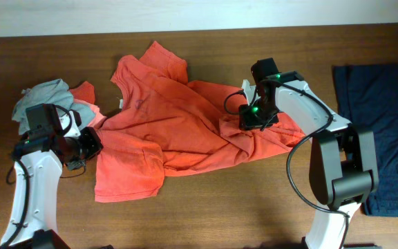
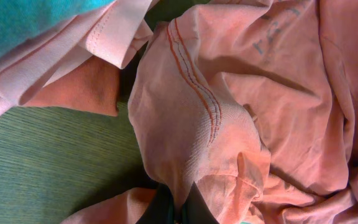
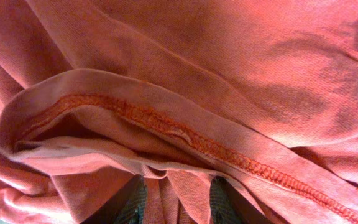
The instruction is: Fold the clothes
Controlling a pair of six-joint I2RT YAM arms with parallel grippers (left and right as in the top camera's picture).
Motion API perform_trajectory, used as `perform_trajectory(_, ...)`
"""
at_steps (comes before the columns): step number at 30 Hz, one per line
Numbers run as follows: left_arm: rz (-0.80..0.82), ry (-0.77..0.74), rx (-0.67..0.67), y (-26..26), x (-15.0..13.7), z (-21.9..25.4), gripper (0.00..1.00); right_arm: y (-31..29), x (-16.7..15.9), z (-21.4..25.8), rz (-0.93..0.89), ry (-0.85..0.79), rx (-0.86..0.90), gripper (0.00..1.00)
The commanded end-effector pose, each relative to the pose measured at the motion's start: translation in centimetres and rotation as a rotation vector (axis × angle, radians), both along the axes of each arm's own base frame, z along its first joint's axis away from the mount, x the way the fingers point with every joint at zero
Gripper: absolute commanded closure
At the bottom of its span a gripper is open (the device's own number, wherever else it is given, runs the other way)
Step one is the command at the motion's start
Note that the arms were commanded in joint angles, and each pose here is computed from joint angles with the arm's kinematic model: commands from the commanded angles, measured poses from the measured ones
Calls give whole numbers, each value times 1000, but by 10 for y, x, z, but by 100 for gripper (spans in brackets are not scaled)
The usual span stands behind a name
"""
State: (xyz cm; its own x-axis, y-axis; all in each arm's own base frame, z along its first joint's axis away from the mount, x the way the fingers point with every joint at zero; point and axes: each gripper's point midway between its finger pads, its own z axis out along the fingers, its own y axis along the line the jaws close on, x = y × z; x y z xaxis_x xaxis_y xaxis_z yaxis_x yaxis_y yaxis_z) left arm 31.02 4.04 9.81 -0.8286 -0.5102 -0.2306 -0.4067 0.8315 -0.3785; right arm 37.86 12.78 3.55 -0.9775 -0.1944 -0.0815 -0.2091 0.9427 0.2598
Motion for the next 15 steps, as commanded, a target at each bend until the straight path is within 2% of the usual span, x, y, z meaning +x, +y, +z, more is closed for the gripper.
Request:
perform_trajectory(1,-18,-8,16,0,-1,1,99,5,-3,1,8,7,25,61)
perform_trajectory(13,-18,-8,16,0,-1,1,99,27,-12,-25,59,60,30,61)
perform_trajectory(15,-18,-8,16,0,-1,1,99,27,-12,-25,59,60,30,67)
